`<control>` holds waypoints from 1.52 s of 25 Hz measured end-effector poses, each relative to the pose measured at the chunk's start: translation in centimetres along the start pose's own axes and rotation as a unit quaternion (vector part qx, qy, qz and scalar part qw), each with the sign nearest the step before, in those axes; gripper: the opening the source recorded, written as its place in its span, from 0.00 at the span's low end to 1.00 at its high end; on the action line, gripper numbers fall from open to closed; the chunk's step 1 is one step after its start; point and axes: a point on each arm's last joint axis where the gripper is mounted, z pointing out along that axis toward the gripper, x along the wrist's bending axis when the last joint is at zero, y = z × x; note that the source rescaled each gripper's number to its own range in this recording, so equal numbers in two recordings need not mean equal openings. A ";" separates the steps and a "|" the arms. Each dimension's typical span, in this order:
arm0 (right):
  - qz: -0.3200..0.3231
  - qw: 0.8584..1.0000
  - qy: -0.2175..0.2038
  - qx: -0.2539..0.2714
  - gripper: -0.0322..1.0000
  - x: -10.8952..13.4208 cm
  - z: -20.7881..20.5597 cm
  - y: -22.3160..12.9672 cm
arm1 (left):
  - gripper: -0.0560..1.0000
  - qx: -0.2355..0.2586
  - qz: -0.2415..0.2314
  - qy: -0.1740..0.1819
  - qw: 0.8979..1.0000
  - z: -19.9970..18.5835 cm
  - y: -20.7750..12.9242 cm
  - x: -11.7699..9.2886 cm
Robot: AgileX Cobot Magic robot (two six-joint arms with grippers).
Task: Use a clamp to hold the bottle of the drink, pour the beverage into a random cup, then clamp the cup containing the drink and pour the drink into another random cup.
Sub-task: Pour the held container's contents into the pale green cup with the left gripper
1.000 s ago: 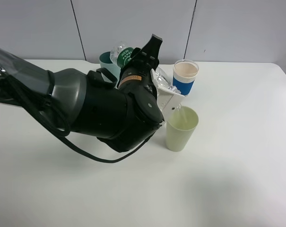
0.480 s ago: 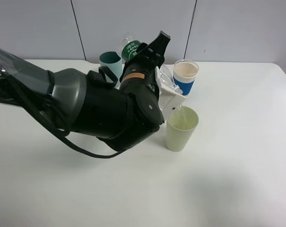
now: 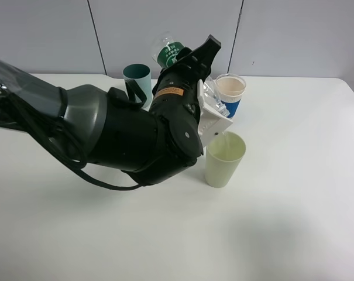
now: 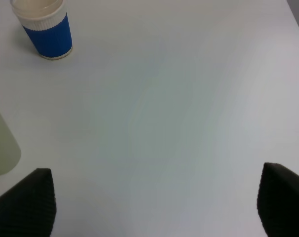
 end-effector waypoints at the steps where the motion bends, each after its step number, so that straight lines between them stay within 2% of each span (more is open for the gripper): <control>1: 0.000 1.000 0.000 0.000 0.53 0.0 0.0 0.0 | 0.08 -0.001 0.003 0.004 1.000 0.0 0.0 0.1; 17: 0.000 1.000 0.000 0.000 0.53 0.0 0.0 0.0 | 0.08 -0.008 0.041 0.071 0.997 -0.1 0.2 1.3; 25: 0.000 1.000 0.000 0.000 0.53 0.0 0.0 0.0 | 0.08 -0.010 0.042 0.083 0.996 -0.1 0.2 1.6; 27: 0.000 1.000 0.000 0.000 0.53 0.0 0.0 0.0 | 0.08 -0.011 0.024 0.073 0.997 -0.1 0.0 1.5; 30: 0.000 1.000 0.000 0.000 0.53 0.0 0.0 0.0 | 0.08 -0.023 -0.035 0.038 0.998 -0.2 -0.2 1.2; 33: 0.000 1.000 0.000 0.000 0.53 0.0 0.0 0.0 | 0.08 -0.033 -0.098 0.011 0.995 -0.4 -0.7 1.2; 38: 0.000 1.000 0.000 0.000 0.53 0.0 0.0 0.0 | 0.08 -0.051 -0.168 -0.011 0.984 -1.1 -2.5 0.0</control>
